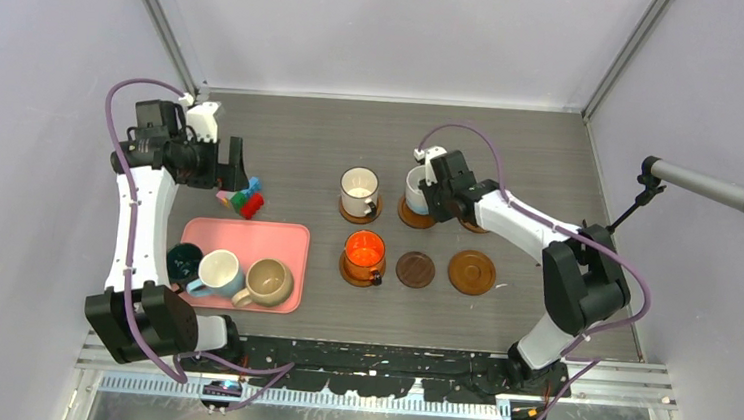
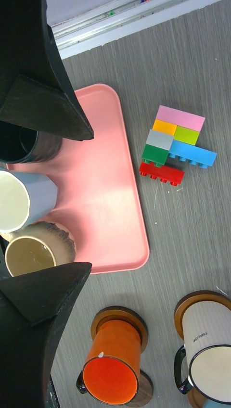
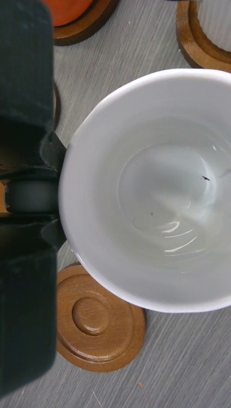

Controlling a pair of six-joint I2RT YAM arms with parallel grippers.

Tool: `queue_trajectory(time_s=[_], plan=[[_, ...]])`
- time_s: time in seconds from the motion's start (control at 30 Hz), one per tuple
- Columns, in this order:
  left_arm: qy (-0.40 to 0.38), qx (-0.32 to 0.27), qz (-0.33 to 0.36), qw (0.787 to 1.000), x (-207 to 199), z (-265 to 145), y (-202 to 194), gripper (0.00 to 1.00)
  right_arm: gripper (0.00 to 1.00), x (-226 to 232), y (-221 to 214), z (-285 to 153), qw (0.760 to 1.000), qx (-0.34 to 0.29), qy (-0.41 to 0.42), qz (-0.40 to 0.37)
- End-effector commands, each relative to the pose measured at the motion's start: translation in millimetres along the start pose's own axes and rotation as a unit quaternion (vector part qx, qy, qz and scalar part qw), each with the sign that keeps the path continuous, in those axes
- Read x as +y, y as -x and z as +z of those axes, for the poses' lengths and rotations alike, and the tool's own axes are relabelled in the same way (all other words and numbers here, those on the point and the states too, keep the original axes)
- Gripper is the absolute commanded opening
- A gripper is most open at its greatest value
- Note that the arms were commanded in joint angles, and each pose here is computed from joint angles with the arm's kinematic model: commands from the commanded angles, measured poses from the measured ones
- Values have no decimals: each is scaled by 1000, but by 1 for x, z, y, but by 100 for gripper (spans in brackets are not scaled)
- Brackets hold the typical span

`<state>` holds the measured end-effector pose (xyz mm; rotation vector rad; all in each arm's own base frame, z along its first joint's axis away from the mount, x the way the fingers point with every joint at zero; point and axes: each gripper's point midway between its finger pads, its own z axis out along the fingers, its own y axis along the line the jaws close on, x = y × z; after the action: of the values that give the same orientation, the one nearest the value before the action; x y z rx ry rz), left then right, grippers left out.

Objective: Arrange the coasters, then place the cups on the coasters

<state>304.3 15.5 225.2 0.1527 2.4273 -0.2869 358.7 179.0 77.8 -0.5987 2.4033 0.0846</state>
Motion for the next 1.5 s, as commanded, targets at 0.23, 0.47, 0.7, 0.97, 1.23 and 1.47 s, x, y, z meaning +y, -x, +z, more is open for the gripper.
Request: queue_trajectory(time_s=[0.23, 0.47, 0.7, 0.97, 1.23, 1.47], plan=[[12, -22, 24, 999, 2, -5, 9, 100, 2, 3, 29, 6, 998, -67, 1, 17], [9, -19, 19, 1000, 2, -3, 10, 100, 16, 9, 25, 5, 997, -70, 3, 11], [11, -17, 20, 1000, 2, -3, 9, 100, 17, 14, 18, 9, 998, -66, 8, 5], [17, -13, 23, 1000, 4, -7, 10, 100, 42, 14, 13, 2, 998, -60, 2, 9], [2, 24, 57, 998, 1, -13, -1, 100, 65, 9, 12, -22, 998, -60, -1, 7], [-98, 80, 133, 983, -28, -26, -36, 100, 78, 13, 21, -62, 998, -62, 28, -11]])
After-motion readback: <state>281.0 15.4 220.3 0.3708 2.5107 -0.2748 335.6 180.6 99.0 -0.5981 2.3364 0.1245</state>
